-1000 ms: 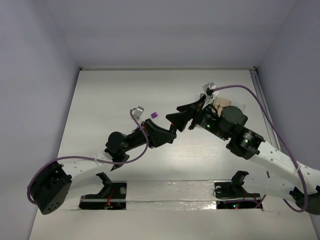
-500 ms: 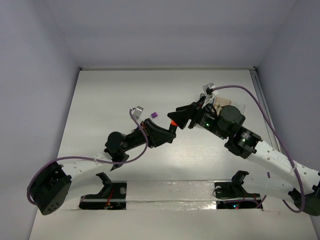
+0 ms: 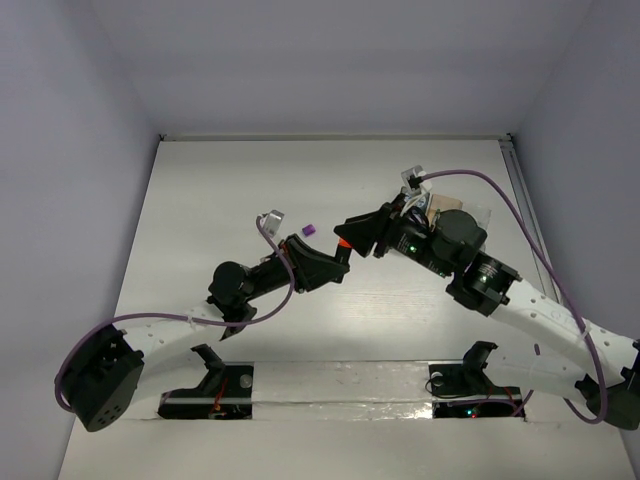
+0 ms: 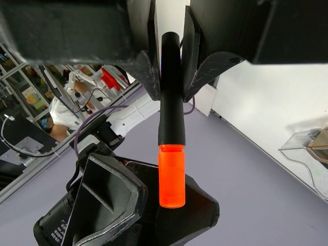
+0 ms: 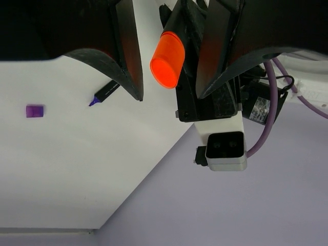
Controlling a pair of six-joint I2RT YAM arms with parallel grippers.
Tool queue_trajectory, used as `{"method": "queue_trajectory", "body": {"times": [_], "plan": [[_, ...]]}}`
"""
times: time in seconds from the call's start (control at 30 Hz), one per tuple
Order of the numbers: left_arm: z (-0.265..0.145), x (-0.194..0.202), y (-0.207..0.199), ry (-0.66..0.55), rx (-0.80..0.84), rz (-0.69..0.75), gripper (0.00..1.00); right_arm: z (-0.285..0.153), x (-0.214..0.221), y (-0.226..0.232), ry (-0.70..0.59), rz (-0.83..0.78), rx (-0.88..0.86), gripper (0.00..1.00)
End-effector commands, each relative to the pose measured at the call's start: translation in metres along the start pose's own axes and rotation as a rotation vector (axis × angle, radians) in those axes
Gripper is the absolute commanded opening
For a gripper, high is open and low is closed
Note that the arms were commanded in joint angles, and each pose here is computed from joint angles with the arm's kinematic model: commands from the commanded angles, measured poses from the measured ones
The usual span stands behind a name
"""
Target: Sort the stationery into containers
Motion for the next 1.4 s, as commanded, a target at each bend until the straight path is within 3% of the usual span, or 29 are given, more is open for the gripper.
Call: {"method": "queue_trajectory", "body": {"times": [0.0,0.3,0.5,1.0,1.37], "plan": [[-0.004,-0.022,-0.043,-0.132,0.267,0.156,0.0,0.003,-0.005,0.004,-0.03,0.005,-0.04,0.51],[-0.005,-0.024,-0.044,-0.131,0.273,0.161,0.0,0.003,-0.005,0.002,-0.026,0.016,-0.034,0.51],[-0.006,-0.026,-0.044,-0.135,0.274,0.164,0.0,0.004,-0.003,0.002,-0.017,0.014,-0.044,0.34],[-0.014,-0.044,-0.049,-0.18,0.283,0.199,0.0,0.005,0.011,0.005,0.113,0.0,-0.122,0.06],[-0.012,-0.056,-0.053,-0.206,0.303,0.226,0.0,0.008,0.023,0.005,0.1,0.042,-0.225,0.0]]}}
Point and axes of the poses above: each gripper's point midway between its finger pads, its own z axis out along the fingers, its own y axis along the line the jaws close on, x = y × z, the point moved 9 cm from there along -z, back along the fingers, and after that the axes turned 1 degree about z, right-handed, at the moved point
